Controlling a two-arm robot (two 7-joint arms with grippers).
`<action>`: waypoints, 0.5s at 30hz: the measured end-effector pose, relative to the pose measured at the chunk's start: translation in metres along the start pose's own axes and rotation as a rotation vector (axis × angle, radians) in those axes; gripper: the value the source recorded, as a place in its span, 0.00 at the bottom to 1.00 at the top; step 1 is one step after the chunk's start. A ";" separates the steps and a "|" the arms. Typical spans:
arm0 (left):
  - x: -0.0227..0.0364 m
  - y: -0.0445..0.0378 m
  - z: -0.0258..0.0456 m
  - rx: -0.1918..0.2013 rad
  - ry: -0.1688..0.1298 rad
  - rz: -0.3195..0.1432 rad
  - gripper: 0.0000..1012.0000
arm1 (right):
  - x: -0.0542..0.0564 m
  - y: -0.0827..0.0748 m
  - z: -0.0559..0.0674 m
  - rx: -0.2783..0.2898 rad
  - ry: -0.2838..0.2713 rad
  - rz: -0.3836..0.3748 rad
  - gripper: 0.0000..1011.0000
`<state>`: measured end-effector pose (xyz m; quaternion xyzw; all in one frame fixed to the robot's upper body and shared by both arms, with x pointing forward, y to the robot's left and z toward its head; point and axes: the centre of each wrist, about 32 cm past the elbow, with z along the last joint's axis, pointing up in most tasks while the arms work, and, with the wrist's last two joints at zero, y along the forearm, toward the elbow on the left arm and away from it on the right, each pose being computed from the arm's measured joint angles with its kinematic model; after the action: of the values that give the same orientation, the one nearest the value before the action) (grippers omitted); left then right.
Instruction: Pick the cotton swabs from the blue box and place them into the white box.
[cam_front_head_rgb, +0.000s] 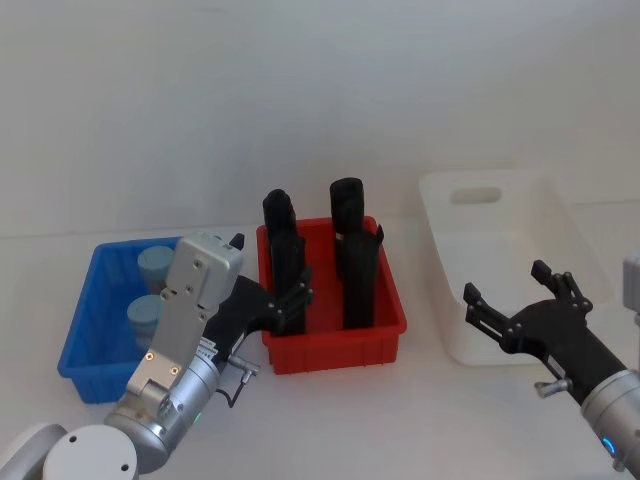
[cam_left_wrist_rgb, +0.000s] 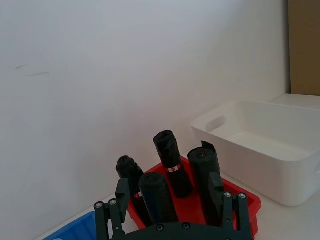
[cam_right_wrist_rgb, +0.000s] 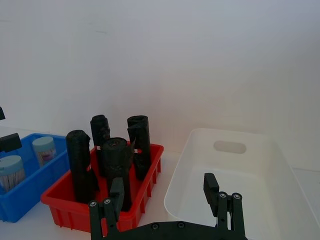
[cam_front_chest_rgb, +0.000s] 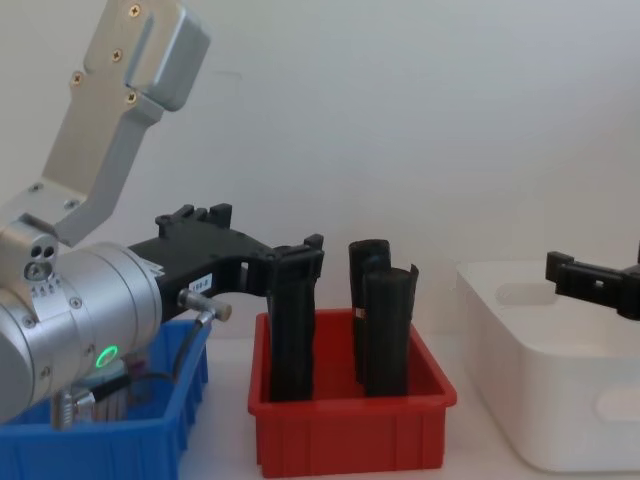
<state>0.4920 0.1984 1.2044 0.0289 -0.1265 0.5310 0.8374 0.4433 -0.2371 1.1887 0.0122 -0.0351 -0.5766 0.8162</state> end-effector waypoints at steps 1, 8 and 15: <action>0.0000 0.0000 0.0000 0.000 0.000 0.000 0.99 | 0.000 0.000 0.000 0.000 0.000 0.000 0.99; 0.0000 0.0000 0.0000 0.000 0.000 0.000 0.99 | 0.000 0.000 0.000 0.000 0.000 0.000 0.99; 0.0000 0.0000 0.0000 0.000 0.000 0.000 0.99 | 0.000 0.000 0.000 0.000 0.000 0.000 0.99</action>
<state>0.4920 0.1984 1.2044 0.0289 -0.1264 0.5310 0.8374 0.4433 -0.2371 1.1887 0.0122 -0.0351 -0.5766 0.8162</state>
